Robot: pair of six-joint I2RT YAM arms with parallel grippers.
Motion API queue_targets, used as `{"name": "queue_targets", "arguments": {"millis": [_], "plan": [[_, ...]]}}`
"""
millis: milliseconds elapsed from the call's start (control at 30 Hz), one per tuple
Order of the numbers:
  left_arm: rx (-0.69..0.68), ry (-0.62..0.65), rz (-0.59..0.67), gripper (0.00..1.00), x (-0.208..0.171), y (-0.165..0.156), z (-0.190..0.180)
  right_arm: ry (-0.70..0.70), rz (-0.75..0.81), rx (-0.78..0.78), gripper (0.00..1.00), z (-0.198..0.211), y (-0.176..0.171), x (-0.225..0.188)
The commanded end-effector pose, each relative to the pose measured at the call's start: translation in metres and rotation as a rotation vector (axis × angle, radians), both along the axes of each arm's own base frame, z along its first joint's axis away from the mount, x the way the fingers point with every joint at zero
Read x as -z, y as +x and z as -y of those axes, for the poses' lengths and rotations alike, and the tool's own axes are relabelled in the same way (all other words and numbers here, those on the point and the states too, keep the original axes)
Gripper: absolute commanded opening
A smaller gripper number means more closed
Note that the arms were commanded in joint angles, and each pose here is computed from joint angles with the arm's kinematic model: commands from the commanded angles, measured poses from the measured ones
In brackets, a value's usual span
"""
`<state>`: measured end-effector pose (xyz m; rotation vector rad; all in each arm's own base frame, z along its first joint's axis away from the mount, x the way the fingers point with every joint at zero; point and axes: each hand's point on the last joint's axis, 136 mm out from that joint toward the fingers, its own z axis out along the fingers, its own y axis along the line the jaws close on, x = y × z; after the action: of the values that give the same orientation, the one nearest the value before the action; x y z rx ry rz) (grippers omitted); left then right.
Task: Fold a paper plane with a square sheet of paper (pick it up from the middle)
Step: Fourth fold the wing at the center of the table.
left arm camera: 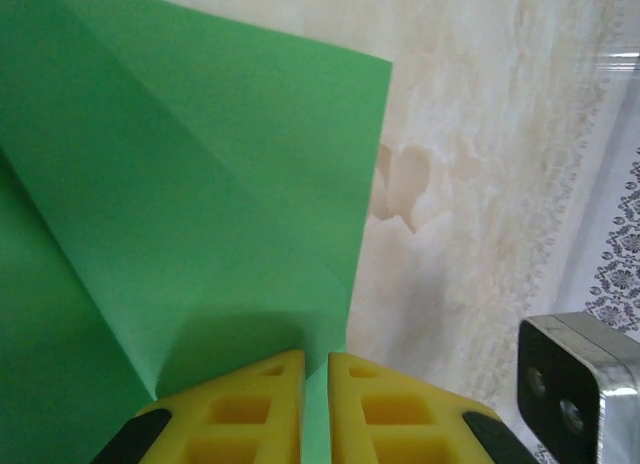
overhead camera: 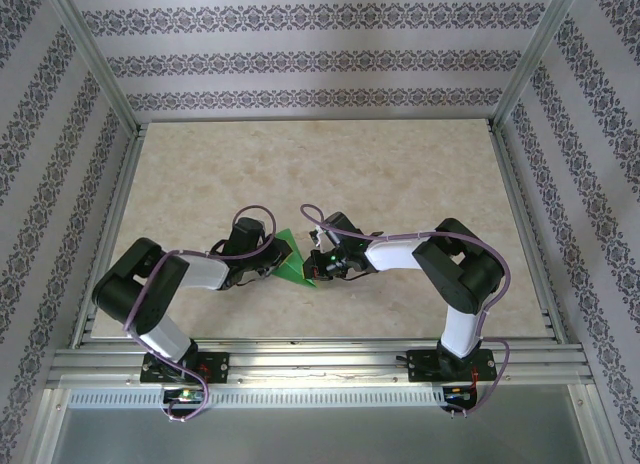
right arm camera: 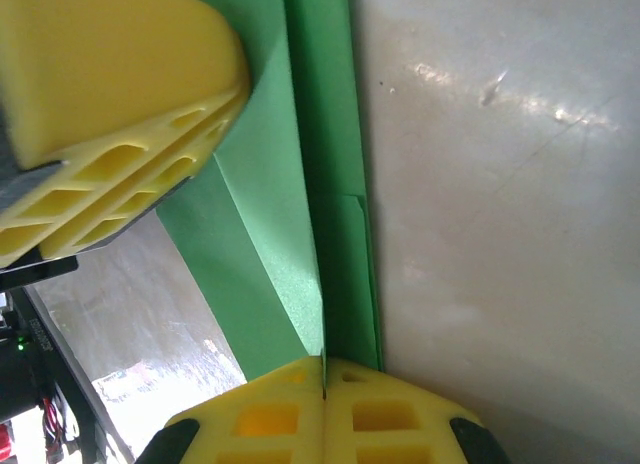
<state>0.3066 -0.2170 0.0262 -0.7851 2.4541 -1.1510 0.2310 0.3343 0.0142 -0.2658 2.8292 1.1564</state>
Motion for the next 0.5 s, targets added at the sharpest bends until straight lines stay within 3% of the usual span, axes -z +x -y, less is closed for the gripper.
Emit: {"name": "queue_targets", "arguments": {"millis": [0,267,333,467], "plan": [[0.035,-0.021,0.048,0.16,-0.006,0.003,0.01,-0.166,-0.109,0.03,0.01,0.034,-0.022,0.047],[0.014,-0.023,0.1,0.2,-0.02,0.004,0.004,-0.172,-0.119,0.038,0.01,0.036,-0.023,0.049],[-0.02,0.013,0.101,0.25,-0.02,0.0,-0.006,-0.167,-0.123,0.041,0.01,0.036,-0.023,0.048],[-0.057,0.107,0.071,0.25,-0.017,-0.008,-0.025,-0.159,-0.128,0.046,0.01,0.035,-0.022,0.048]]}}
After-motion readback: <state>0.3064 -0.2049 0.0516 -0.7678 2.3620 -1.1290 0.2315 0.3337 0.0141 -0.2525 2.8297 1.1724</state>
